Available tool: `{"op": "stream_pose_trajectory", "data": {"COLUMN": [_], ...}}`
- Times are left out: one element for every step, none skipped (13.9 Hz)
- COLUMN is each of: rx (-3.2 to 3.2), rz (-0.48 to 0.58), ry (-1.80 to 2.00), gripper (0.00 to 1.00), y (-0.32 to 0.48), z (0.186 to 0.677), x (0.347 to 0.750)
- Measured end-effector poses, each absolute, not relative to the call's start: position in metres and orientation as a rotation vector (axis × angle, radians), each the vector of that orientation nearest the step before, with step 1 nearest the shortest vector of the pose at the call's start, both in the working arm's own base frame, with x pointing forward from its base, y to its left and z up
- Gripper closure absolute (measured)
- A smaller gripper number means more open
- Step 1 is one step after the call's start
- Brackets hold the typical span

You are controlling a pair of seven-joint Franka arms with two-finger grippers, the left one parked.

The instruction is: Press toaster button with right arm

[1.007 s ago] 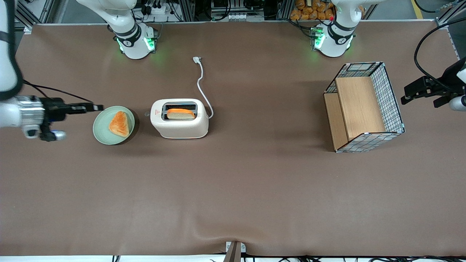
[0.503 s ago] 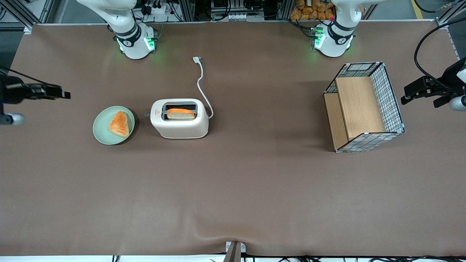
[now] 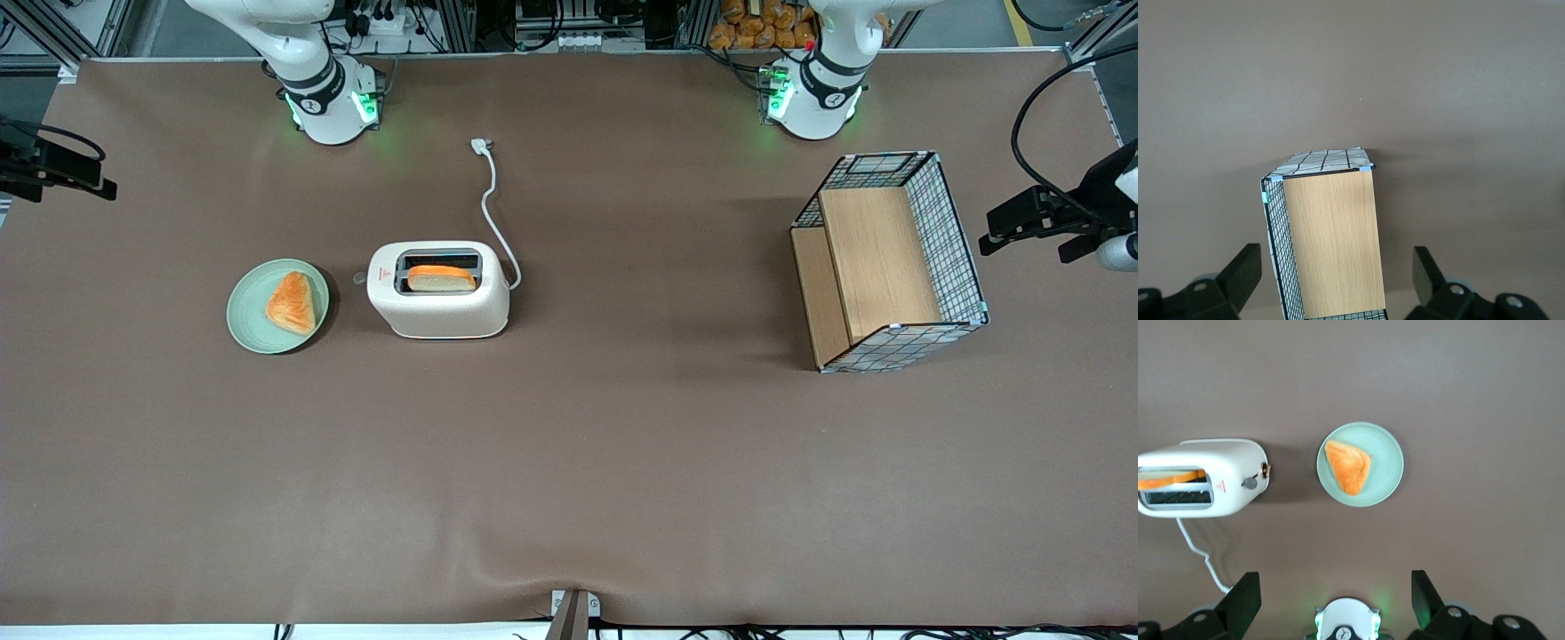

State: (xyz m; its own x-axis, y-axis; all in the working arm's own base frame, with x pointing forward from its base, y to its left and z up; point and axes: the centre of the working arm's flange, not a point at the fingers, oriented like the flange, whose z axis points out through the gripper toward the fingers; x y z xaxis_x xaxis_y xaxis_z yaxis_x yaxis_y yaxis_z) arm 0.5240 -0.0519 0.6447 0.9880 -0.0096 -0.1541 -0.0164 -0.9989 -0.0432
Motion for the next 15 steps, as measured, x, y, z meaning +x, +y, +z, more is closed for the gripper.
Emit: {"op": "stream_pose_trajectory", "data": {"rx": [-3.097,-3.104,-3.109,-3.112,-3.116,-3.121,-3.126,-3.131,-3.136,-3.137,-3.138,-3.138,-3.138,-3.138,-3.138], "rz": [0.21,0.176,0.147,0.125,0.11,0.095,0.082,0.074,0.07,0.07,0.068,0.064,0.061,0.061,0.062], "ry": [0.02,0.022,0.024,0.028,0.032,0.028,0.018,0.007,-0.004,-0.011,-0.017,-0.025,-0.035,-0.041,-0.041], "gripper": [0.0,0.0,0.0,0.0,0.0,0.0,0.0,0.0,0.0,0.0,0.0,0.0,0.0,0.0,0.0], "y": [-0.051,-0.05,-0.048,-0.043,-0.036,-0.027,-0.016,-0.007,-0.001,0.001,0.002,0.005,0.008,0.01,0.011], "z": [0.646,0.647,0.647,0.649,0.649,0.65,0.651,0.651,0.652,0.652,0.652,0.652,0.652,0.652,0.652], "x": [0.527,0.53,0.532,0.534,0.536,0.538,0.539,0.54,0.54,0.54,0.54,0.54,0.541,0.541,0.541]}}
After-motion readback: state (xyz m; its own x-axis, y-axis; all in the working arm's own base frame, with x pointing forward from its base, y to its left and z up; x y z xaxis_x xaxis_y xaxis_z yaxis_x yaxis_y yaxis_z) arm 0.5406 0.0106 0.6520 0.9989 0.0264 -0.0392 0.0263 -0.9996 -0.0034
